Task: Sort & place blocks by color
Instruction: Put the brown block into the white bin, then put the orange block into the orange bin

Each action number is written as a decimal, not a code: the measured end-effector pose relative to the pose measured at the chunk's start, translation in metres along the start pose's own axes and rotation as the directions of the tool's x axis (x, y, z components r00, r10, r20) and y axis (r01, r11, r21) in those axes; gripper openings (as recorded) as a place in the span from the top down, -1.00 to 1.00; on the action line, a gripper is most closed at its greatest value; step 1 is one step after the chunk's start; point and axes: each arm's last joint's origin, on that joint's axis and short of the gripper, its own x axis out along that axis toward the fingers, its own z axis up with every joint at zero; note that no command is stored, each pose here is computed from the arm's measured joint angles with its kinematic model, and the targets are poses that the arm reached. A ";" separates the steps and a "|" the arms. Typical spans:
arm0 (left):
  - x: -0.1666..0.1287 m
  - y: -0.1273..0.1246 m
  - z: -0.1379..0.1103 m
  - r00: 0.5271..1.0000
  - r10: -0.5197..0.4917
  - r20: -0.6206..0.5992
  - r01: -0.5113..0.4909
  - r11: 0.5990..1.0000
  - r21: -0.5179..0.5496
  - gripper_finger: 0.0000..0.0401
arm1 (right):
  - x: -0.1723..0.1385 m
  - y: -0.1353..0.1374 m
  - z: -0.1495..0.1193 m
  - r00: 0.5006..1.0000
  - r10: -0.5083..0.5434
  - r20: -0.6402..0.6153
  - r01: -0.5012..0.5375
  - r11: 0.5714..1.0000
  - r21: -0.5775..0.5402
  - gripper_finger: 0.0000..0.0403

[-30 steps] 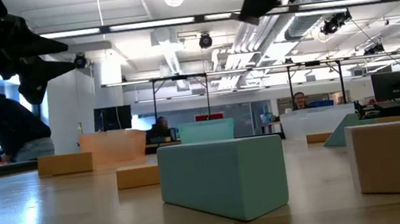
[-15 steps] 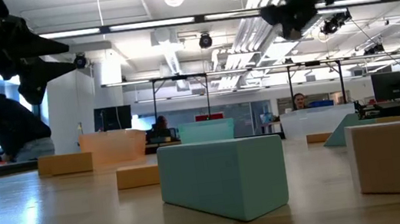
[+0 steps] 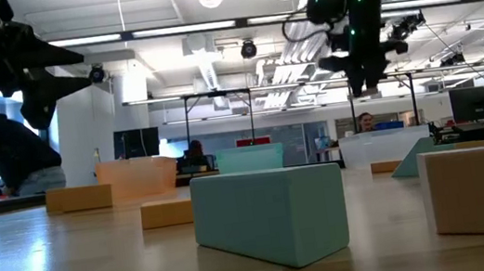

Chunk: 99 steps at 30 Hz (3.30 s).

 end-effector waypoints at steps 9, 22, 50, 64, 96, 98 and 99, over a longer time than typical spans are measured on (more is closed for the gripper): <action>0.000 0.000 0.000 1.000 0.002 0.001 -0.002 1.000 -0.004 0.11 | 0.049 0.005 -0.004 0.970 0.015 -0.242 -0.016 1.000 -0.002 0.52; 0.000 0.000 0.000 1.000 0.003 0.001 -0.003 1.000 -0.004 0.02 | 0.088 0.009 -0.010 0.916 0.025 -0.401 -0.034 0.999 -0.017 0.52; -0.002 -0.007 0.009 0.998 -0.060 -0.028 0.061 0.998 0.016 -0.11 | 0.042 -0.003 -0.003 0.954 0.092 -0.284 -0.097 0.995 -0.005 0.08; 0.007 -0.034 0.051 0.955 0.163 -0.250 -0.053 0.917 0.395 -0.11 | -0.037 -0.015 -0.006 0.972 0.236 -0.012 -0.234 0.970 0.069 0.08; 0.087 -0.019 -0.002 0.562 0.479 -0.675 -0.086 0.845 0.528 -0.11 | -0.054 -0.002 -0.015 0.954 0.300 0.020 -0.299 0.953 -0.047 0.08; 0.089 -0.016 -0.006 0.539 0.495 -0.682 -0.090 0.838 0.538 -0.11 | -0.054 -0.002 -0.015 0.953 0.302 0.019 -0.300 0.953 -0.050 0.08; 0.090 -0.015 -0.008 0.527 0.504 -0.684 -0.097 0.835 0.541 -0.11 | -0.053 -0.002 -0.015 0.953 0.301 0.019 -0.300 0.953 -0.050 0.08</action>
